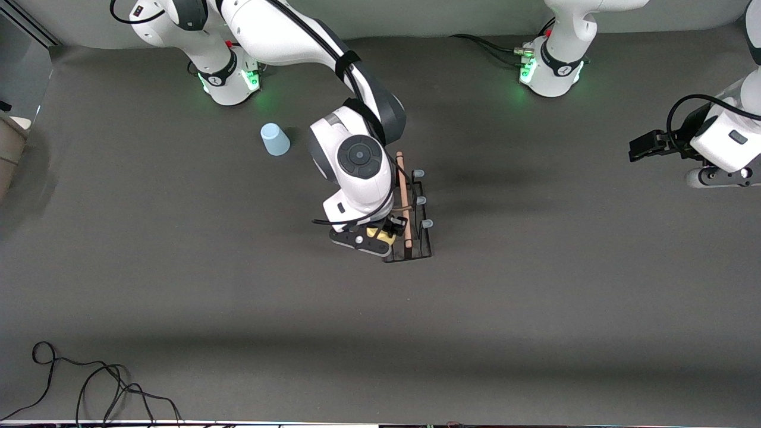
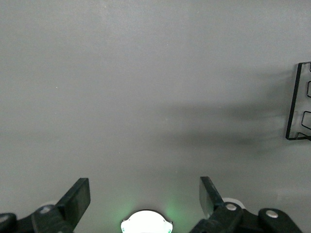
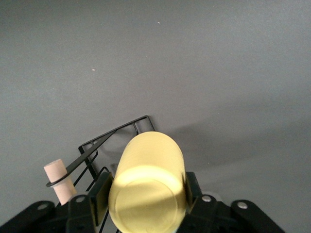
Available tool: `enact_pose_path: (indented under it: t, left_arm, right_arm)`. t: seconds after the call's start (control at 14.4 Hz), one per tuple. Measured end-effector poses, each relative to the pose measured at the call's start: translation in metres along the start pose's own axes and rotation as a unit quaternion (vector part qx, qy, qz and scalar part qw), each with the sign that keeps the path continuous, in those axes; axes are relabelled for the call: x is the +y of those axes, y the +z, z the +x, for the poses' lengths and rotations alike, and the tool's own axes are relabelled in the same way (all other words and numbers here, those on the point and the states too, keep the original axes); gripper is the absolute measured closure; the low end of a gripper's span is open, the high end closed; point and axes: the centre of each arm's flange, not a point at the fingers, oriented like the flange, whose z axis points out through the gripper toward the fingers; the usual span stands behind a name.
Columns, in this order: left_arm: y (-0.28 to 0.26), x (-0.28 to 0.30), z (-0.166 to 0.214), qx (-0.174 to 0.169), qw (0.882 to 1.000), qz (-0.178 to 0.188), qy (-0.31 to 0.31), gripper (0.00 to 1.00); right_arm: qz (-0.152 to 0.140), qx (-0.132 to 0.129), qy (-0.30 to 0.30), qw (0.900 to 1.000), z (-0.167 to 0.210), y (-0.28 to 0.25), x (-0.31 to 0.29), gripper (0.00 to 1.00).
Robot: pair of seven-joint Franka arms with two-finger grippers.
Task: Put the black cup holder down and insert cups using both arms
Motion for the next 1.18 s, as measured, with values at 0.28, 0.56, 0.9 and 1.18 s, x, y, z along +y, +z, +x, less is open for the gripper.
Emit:
enact_pose_path:
  t: [0.28,0.56,0.9,1.18]
  left_arm:
    - [0.0,0.0,0.0,0.0,1.0,0.0,0.0,0.0]
    - [0.0,0.0,0.0,0.0,1.0,0.0,0.0,0.0]
    - [0.0,0.0,0.0,0.0,1.0,0.0,0.0,0.0]
    - [0.0,0.0,0.0,0.0,1.0,0.0,0.0,0.0]
  right_arm:
    - [0.012,0.009,0.0,1.0,0.005,-0.021,-0.002,0.0]
    - [0.016,-0.001,0.003,1.0,0.006,-0.068,0.007,0.0]
    - [-0.002,-0.006,-0.031,0.999,0.024,-0.187,0.072,0.0]
    - [-0.013,-0.016,-0.073,0.997,0.057,-0.244,0.163,0.0]
